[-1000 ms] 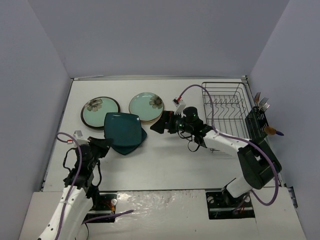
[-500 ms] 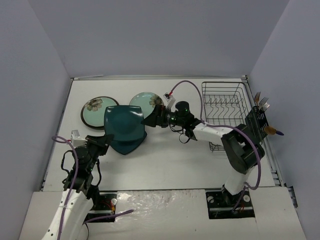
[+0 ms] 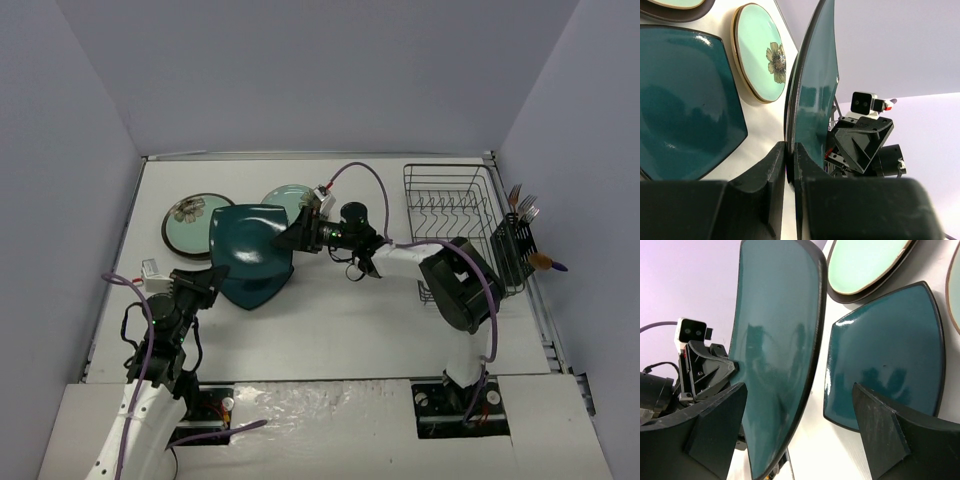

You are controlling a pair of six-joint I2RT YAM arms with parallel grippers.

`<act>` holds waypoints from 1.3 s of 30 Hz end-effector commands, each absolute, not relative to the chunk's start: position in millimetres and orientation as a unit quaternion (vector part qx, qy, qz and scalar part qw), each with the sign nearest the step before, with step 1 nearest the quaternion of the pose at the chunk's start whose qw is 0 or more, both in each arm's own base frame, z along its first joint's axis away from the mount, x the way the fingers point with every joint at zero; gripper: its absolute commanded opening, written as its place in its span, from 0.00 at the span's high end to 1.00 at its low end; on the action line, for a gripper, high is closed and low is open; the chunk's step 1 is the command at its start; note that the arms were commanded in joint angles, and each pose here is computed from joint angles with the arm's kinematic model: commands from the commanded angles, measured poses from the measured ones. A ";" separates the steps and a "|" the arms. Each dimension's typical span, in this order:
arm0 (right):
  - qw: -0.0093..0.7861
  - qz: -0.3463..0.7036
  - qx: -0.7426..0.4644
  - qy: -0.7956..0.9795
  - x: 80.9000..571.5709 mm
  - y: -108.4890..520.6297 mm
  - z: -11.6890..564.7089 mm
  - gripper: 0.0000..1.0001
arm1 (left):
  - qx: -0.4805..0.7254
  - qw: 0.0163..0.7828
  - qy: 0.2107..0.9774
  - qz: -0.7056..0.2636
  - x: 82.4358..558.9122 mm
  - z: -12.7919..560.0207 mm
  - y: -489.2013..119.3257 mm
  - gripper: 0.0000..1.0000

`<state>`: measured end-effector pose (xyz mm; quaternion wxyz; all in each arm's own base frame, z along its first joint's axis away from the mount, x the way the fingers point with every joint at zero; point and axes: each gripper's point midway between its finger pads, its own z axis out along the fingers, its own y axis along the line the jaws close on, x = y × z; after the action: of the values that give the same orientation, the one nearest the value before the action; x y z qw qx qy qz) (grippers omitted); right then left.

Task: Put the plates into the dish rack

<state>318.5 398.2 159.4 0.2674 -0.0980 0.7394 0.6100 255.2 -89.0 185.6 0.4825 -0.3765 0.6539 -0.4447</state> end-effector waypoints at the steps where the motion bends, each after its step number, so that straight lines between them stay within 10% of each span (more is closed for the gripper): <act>1: 0.309 0.662 -0.143 0.668 315.6 412.9 221.3 0.21 | -0.301 0.574 0.527 -0.550 245.7 309.0 -91.4 1.00; 14: 0.293 0.693 -0.135 0.645 310.3 415.9 227.3 0.50 | -0.297 0.573 0.524 -0.555 244.9 309.6 -92.9 1.00; 22: 0.308 0.686 -0.151 0.641 310.7 411.7 236.1 0.97 | -0.297 0.568 0.532 -0.553 245.0 302.0 -94.3 1.00; 28: 0.324 0.667 -0.154 0.653 314.0 402.6 241.4 1.00 | -0.297 0.569 0.553 -0.531 244.4 289.3 -93.3 1.00; 39: 0.409 0.541 -0.167 0.716 342.5 356.2 268.1 1.00 | -0.271 0.564 0.661 -0.414 243.2 256.3 -87.0 0.17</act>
<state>316.5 383.8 185.7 0.2766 -0.1152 0.7519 0.5872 245.5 -91.5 198.5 0.5007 -0.3327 0.6721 -0.4322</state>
